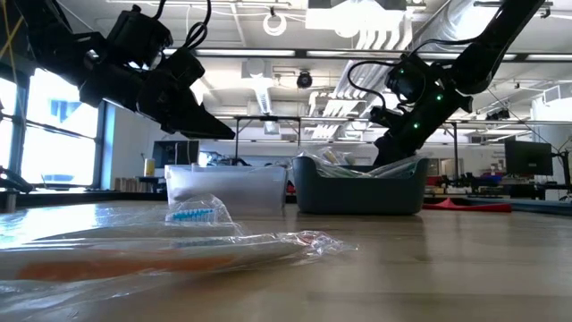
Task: Pick & Place Toothbrushes
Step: Put the orange toothbrush into the blue bin, then put the blue toothbrush into the white bin
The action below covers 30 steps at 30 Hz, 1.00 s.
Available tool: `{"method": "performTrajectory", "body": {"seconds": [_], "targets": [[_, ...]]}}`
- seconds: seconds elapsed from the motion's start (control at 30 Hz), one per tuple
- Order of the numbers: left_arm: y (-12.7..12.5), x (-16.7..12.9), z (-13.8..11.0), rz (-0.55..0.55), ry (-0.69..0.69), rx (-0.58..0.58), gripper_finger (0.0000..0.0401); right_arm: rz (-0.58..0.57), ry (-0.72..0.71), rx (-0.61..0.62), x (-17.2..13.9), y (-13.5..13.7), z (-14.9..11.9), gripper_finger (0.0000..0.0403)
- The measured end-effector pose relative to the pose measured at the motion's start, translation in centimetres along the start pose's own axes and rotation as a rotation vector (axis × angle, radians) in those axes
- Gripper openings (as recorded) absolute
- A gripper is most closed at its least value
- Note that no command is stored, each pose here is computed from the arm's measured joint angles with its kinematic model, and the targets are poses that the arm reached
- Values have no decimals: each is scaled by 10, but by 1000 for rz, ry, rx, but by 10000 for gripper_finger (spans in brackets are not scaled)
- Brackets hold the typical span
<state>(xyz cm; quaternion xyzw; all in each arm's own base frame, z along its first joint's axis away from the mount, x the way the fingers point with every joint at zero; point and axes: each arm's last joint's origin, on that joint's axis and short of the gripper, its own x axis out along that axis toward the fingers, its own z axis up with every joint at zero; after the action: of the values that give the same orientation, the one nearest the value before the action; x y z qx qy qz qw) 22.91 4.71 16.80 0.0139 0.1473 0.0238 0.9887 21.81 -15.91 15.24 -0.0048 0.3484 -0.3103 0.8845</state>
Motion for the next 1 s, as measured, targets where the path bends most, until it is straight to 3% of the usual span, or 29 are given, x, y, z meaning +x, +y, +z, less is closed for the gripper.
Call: {"method": "performTrajectory", "body": {"seconds": [0.27, 0.6, 0.73, 1.0], "targets": [[0, 0, 0, 0, 0, 0, 157, -56, -14, -1, -5, -2, 4, 106], [0, 0, 0, -1, 1, -1, 157, -17, -167, -2, -43, 8, 27, 113], [0, 0, 0, -1, 5, -1, 157, 44, -246, 63, -66, 19, 37, 113], [0, 0, -1, -4, 8, -11, 157, 284, -357, 128, -108, 41, 46, 113]]}}
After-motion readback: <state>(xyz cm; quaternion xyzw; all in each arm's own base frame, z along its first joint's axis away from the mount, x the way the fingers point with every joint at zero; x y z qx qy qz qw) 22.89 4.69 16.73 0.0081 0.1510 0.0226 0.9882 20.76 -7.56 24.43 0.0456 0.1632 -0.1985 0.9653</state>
